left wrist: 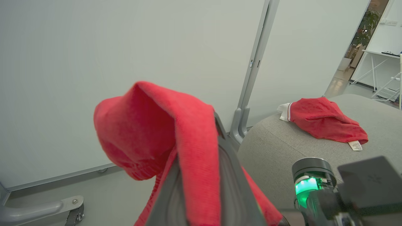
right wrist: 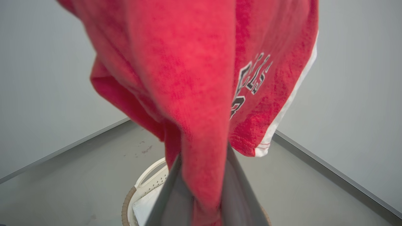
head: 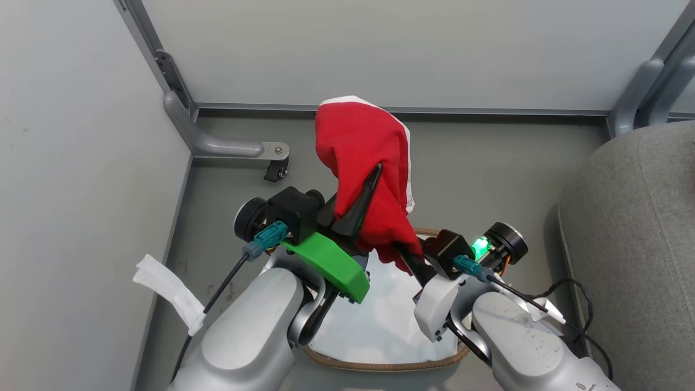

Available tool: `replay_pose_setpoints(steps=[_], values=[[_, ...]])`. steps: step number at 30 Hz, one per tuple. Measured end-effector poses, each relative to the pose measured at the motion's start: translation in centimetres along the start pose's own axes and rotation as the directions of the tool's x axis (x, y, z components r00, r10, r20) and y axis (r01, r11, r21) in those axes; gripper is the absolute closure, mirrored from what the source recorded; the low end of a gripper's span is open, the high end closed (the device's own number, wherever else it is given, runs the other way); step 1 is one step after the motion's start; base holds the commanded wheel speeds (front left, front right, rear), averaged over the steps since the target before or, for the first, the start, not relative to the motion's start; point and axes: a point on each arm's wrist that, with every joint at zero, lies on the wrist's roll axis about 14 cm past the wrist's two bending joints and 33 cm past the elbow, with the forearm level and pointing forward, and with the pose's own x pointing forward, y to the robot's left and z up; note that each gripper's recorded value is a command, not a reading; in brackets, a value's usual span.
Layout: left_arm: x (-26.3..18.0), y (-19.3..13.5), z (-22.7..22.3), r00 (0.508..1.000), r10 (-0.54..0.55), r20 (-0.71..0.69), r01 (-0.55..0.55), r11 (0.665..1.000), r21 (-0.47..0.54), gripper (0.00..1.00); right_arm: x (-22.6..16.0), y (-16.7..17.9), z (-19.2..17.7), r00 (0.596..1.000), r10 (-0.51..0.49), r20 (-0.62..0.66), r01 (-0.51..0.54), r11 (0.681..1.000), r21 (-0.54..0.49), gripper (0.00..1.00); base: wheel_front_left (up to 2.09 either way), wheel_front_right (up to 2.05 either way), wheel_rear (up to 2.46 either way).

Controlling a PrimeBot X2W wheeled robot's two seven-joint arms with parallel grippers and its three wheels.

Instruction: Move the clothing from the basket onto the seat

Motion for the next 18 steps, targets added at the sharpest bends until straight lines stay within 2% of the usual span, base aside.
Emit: replay_pose_setpoints(steps=[18], values=[[0.54,0.05,-0.27,1.0,-0.002,-0.002,0.002,1.0,-0.007,1.0,-0.28,-0.59,-0.04,1.0,-0.021,0.005,0.021,0.999,0.034,1.0,0.0,0.0,0.0]])
